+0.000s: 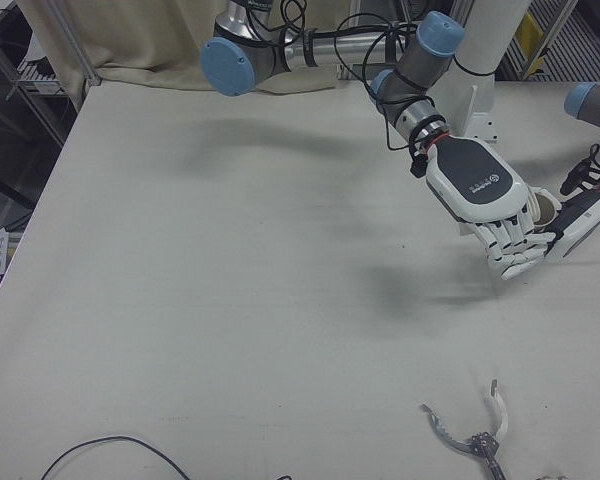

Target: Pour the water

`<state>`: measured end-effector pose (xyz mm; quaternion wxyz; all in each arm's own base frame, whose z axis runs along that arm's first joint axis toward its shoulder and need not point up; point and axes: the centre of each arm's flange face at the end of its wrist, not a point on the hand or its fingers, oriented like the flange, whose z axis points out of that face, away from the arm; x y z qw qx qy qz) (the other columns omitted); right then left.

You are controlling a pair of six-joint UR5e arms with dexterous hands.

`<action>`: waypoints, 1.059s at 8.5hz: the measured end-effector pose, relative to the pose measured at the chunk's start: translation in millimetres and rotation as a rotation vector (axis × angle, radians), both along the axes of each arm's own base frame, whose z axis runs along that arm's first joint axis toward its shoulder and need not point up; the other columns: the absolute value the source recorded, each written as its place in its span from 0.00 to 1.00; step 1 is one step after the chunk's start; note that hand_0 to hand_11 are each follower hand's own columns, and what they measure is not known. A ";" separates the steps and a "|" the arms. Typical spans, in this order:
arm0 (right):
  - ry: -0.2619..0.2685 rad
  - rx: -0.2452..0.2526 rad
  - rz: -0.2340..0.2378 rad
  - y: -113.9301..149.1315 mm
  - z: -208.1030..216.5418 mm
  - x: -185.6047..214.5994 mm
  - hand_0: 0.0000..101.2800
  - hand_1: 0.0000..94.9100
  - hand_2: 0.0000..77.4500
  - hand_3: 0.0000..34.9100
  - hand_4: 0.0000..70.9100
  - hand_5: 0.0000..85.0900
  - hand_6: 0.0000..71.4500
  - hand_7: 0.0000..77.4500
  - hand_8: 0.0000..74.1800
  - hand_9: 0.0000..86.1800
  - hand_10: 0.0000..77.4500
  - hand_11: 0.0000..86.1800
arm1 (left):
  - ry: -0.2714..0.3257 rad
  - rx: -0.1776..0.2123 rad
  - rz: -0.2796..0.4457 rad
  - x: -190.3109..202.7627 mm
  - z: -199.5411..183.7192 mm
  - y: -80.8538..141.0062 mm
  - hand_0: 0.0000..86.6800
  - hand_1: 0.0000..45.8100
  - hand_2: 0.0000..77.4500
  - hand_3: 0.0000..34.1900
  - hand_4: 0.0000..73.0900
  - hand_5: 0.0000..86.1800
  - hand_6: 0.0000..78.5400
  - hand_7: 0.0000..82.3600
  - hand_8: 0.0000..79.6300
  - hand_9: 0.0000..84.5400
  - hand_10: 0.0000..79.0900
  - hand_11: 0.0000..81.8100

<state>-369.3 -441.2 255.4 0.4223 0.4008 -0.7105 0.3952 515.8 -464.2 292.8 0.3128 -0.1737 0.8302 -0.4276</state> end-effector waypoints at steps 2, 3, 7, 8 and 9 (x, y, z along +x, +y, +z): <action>-0.008 0.004 -0.003 0.5 -4.9 -2.5 0.55 0.10 0.55 0.00 0.29 0.69 0.69 0.82 0.54 0.63 0.26 0.38 | 0.002 0.001 0.000 -0.4 -1.2 0.0 0.53 0.21 0.56 0.00 0.66 0.47 0.22 0.17 0.07 0.10 0.05 0.11; -0.014 0.007 -0.001 0.7 -8.1 -1.7 0.54 0.10 0.55 0.00 0.29 0.69 0.69 0.82 0.54 0.63 0.25 0.38 | 0.003 0.001 -0.001 -1.4 -2.0 -0.6 0.53 0.21 0.56 0.00 0.66 0.47 0.22 0.17 0.07 0.10 0.05 0.11; -0.271 -0.002 0.152 -27.1 -2.9 155.2 0.54 0.10 0.57 0.00 0.29 0.69 0.67 0.82 0.54 0.63 0.27 0.38 | -0.003 0.018 -0.116 -97.0 -15.4 -70.8 0.53 0.21 0.56 0.00 0.66 0.47 0.22 0.17 0.07 0.10 0.07 0.11; -0.415 -0.045 0.172 -34.9 19.6 201.4 0.53 0.10 0.58 0.00 0.29 0.69 0.68 0.80 0.54 0.63 0.27 0.38 | -0.010 0.005 -0.165 -134.9 -11.2 -97.2 0.53 0.21 0.56 0.00 0.66 0.47 0.22 0.17 0.07 0.10 0.08 0.11; -0.533 -0.076 0.189 -40.6 38.0 236.2 0.53 0.10 0.58 0.00 0.29 0.69 0.68 0.80 0.54 0.63 0.27 0.38 | -0.016 -0.015 -0.206 -165.3 -4.4 -116.8 0.53 0.21 0.56 0.00 0.66 0.47 0.22 0.17 0.08 0.10 0.08 0.11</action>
